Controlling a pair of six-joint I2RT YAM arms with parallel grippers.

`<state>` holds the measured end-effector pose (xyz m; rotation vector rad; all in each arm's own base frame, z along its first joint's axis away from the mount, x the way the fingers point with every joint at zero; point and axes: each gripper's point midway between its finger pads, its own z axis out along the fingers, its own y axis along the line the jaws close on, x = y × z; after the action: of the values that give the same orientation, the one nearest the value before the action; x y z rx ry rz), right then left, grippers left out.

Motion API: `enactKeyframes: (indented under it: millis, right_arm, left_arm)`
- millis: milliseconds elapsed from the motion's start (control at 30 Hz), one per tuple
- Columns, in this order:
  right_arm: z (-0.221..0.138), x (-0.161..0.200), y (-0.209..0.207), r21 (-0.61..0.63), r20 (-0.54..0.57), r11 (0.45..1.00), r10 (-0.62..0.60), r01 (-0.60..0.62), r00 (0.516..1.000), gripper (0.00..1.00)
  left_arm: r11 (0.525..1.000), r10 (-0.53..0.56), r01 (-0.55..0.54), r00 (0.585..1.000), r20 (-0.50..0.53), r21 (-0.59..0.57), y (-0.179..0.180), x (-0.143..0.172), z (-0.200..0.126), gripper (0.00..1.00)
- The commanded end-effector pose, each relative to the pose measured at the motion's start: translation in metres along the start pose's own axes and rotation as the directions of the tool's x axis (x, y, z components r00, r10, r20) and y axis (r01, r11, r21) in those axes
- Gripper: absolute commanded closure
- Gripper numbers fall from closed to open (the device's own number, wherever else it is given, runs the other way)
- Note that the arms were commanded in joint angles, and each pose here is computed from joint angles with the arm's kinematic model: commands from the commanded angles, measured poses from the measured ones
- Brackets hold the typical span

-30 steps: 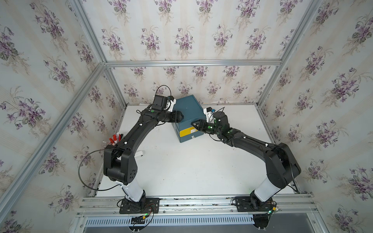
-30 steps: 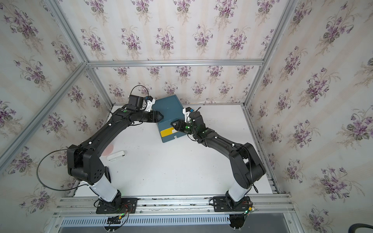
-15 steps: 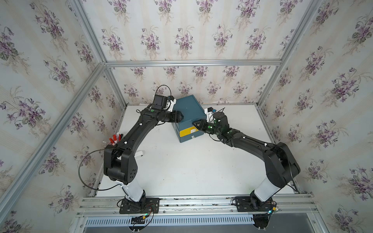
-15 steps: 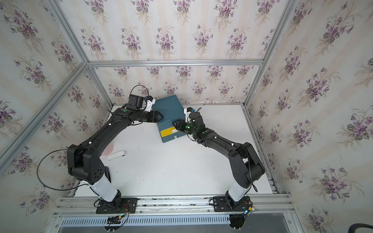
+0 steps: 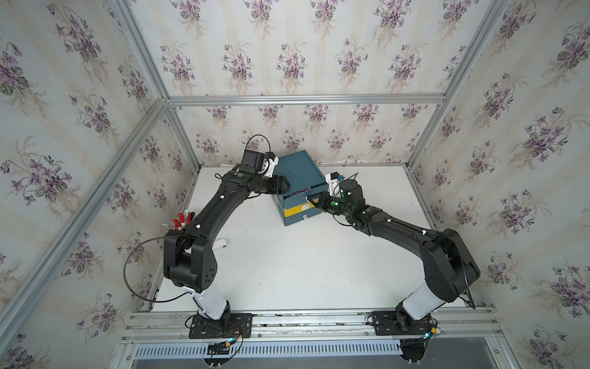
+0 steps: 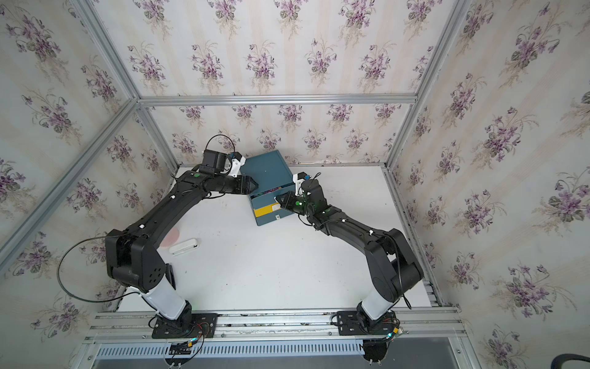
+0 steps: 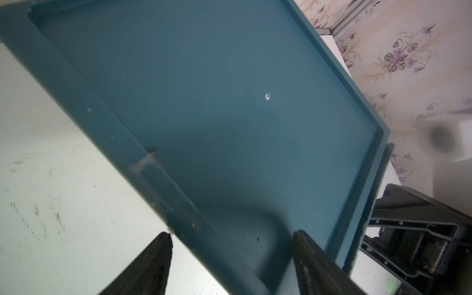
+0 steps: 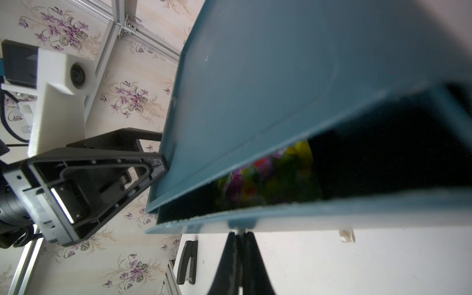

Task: Take the seed bags out of the drawer
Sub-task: Open the drawer in the storage box.

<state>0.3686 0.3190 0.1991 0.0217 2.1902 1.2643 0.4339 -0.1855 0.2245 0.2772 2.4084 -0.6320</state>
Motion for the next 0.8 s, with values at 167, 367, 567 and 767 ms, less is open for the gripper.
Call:
enactKeyframes:
  millis: [167,367,567,767]
  right_arm:
    - [-0.015,0.027,0.015,-0.029,-0.074,0.999,-0.033,0.031,0.997,1.00]
    - [-0.029,0.043,0.014,-0.019,-0.104,0.999,-0.030,0.028,0.994,1.00]
    - [-0.039,0.061,0.016,-0.013,-0.149,0.999,-0.040,0.038,0.988,1.00]
    - [-0.050,0.072,0.014,0.008,-0.166,0.999,-0.038,0.040,0.985,1.00]
  left_arm:
    - [1.000,0.003,-0.004,0.999,-0.033,-0.004,-0.001,0.011,-0.006,0.23]
    - [1.000,-0.001,0.001,1.000,-0.025,-0.006,-0.001,0.012,-0.008,0.23]
    - [1.000,-0.005,0.005,1.000,-0.018,-0.002,-0.002,0.011,-0.008,0.23]
    - [1.000,-0.006,0.006,1.000,-0.012,-0.005,-0.003,0.010,-0.009,0.24]
